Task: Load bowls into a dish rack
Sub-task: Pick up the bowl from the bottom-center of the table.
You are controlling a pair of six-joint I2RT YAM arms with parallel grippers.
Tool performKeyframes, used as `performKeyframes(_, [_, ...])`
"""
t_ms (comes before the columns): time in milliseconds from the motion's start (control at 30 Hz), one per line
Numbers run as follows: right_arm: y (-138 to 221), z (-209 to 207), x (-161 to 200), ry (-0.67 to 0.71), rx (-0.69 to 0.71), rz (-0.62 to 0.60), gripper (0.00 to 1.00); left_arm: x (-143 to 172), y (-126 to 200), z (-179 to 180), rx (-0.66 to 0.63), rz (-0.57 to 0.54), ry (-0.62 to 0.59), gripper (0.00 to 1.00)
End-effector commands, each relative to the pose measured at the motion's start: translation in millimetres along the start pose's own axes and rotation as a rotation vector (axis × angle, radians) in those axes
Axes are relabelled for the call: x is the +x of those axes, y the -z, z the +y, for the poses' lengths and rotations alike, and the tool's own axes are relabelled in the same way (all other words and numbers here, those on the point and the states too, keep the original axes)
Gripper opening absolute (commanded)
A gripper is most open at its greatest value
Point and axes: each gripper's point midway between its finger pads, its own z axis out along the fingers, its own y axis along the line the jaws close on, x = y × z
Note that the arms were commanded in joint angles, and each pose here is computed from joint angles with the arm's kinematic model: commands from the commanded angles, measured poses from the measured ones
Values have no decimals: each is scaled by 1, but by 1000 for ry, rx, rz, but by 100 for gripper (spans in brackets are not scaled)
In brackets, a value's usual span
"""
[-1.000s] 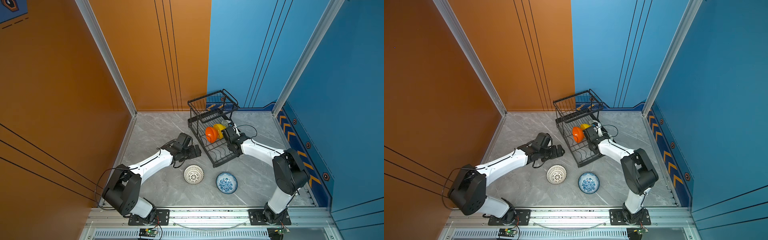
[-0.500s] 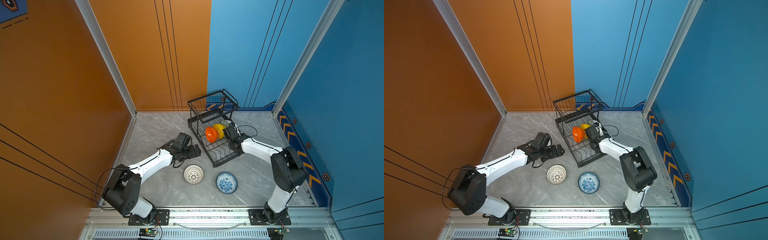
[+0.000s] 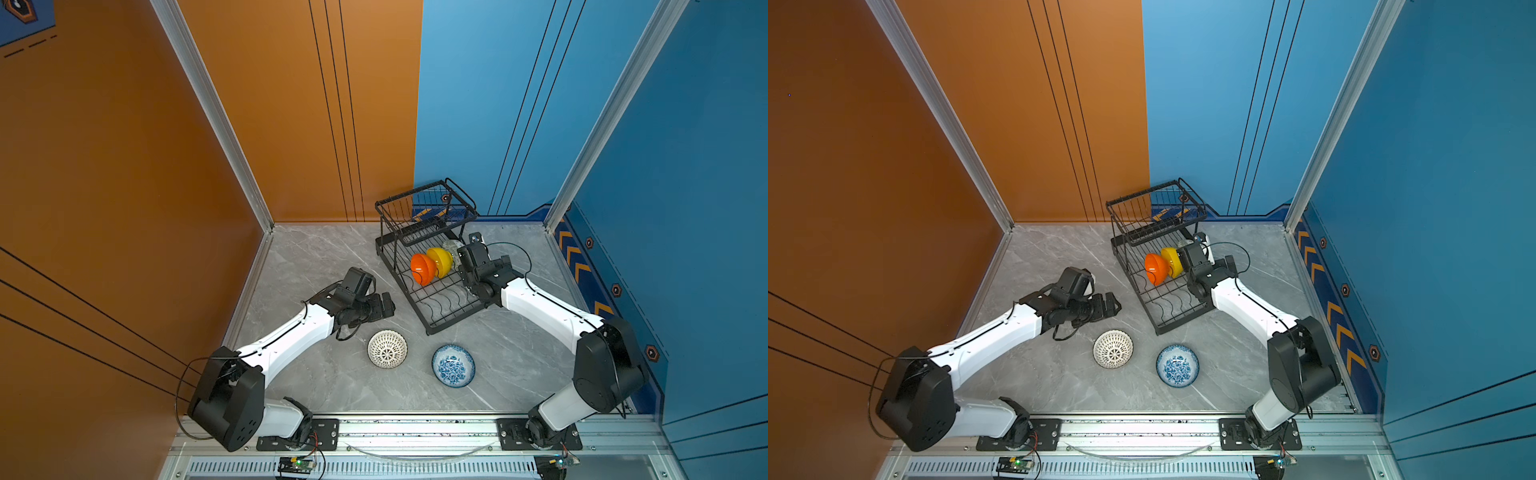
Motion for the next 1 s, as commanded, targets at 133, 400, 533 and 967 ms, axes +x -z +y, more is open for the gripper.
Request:
performKeyframes(133, [31, -7, -10, -115, -117, -18, 100, 59, 14, 50, -159, 171, -34, 87])
performKeyframes(400, [41, 10, -5, -118, -187, -16, 100, 90, 4, 65, -232, 221, -78, 58])
performKeyframes(533, [45, 17, -3, -127, -217, -14, 100, 91, 2, 70, -259, 219, -88, 43])
performKeyframes(967, [45, 34, 3, -137, -259, -4, 100, 85, -16, 65, -249, 215, -89, 9])
